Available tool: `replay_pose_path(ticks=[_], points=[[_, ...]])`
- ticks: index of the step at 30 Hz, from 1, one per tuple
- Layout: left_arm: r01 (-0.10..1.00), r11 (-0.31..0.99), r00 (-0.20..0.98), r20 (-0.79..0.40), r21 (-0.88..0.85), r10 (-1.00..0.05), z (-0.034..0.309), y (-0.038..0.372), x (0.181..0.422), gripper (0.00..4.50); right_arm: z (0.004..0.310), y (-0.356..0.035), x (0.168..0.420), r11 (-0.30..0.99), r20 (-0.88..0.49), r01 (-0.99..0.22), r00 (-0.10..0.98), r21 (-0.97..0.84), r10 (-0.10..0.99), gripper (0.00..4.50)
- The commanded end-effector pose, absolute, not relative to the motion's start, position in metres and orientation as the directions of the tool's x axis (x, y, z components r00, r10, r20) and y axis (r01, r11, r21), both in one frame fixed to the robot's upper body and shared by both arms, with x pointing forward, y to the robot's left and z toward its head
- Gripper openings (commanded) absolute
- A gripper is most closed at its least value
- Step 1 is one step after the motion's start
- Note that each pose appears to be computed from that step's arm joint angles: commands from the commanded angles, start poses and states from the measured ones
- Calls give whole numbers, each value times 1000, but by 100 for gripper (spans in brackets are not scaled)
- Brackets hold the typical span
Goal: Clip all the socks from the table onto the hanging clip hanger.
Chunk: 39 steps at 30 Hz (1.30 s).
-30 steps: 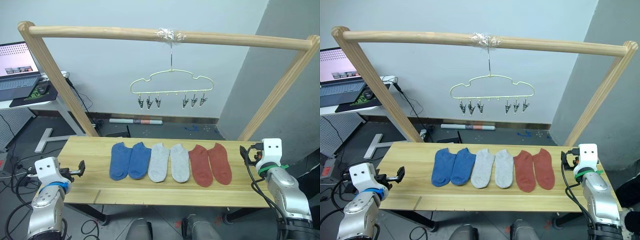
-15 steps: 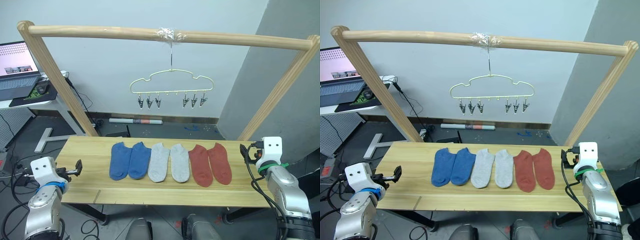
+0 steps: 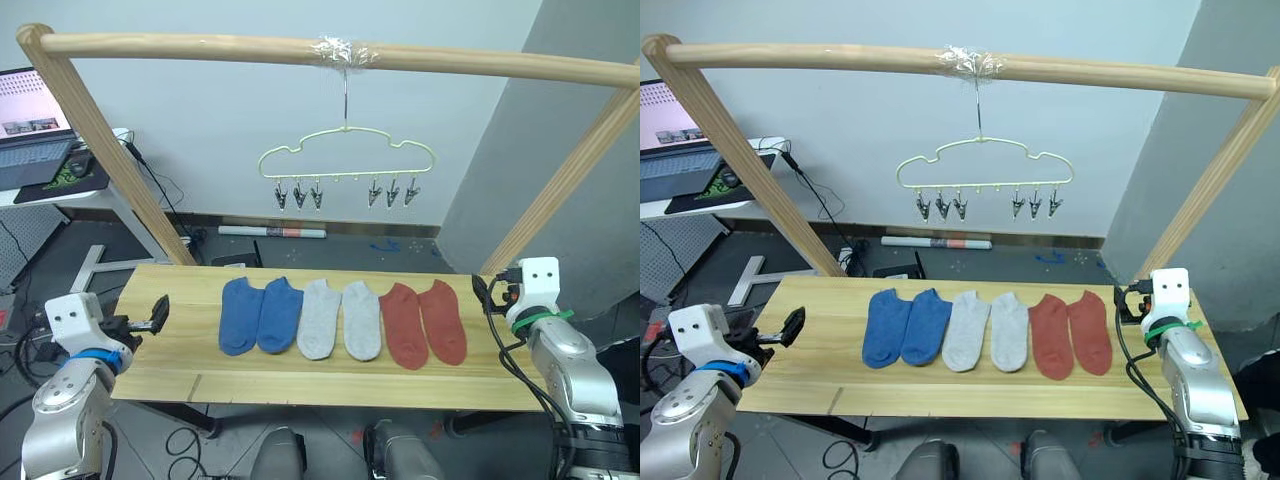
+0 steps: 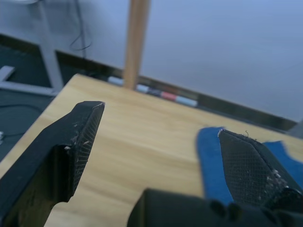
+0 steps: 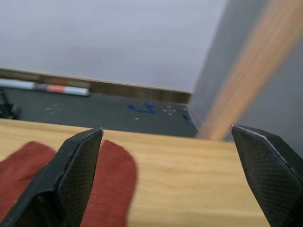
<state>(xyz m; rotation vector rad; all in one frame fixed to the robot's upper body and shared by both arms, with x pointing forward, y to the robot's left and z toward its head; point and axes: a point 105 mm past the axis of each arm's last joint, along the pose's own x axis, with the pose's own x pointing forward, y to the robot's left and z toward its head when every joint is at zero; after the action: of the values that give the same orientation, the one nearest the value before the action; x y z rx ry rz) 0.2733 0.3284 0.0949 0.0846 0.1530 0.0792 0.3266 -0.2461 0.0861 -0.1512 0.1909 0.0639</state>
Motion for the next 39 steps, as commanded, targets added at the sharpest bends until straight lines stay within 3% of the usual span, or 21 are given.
replay_pose_path(ticks=[1,3,8,14,19,30,39], points=[[65,984,998,-17,164,-63,135,295,287,429,111,-225,331,966,-135,-188,977,-176,166,450],[92,985,995,8,147,-94,141,284,292,391,115,-220,331,958,-127,-216,973,-188,195,450],[189,973,981,28,129,-194,151,249,306,235,127,-200,333,938,-103,-309,950,-155,296,450],[264,959,961,54,102,-270,157,214,325,235,154,-145,323,803,-20,-569,818,-177,575,450],[265,958,958,85,104,-275,161,197,345,235,179,-106,312,666,54,-715,672,-212,739,450],[202,973,953,207,110,-222,183,174,380,235,205,-67,308,548,117,-805,536,-225,836,450],[169,978,940,279,125,-198,196,159,402,235,219,-56,311,511,144,-827,491,-233,859,450]])
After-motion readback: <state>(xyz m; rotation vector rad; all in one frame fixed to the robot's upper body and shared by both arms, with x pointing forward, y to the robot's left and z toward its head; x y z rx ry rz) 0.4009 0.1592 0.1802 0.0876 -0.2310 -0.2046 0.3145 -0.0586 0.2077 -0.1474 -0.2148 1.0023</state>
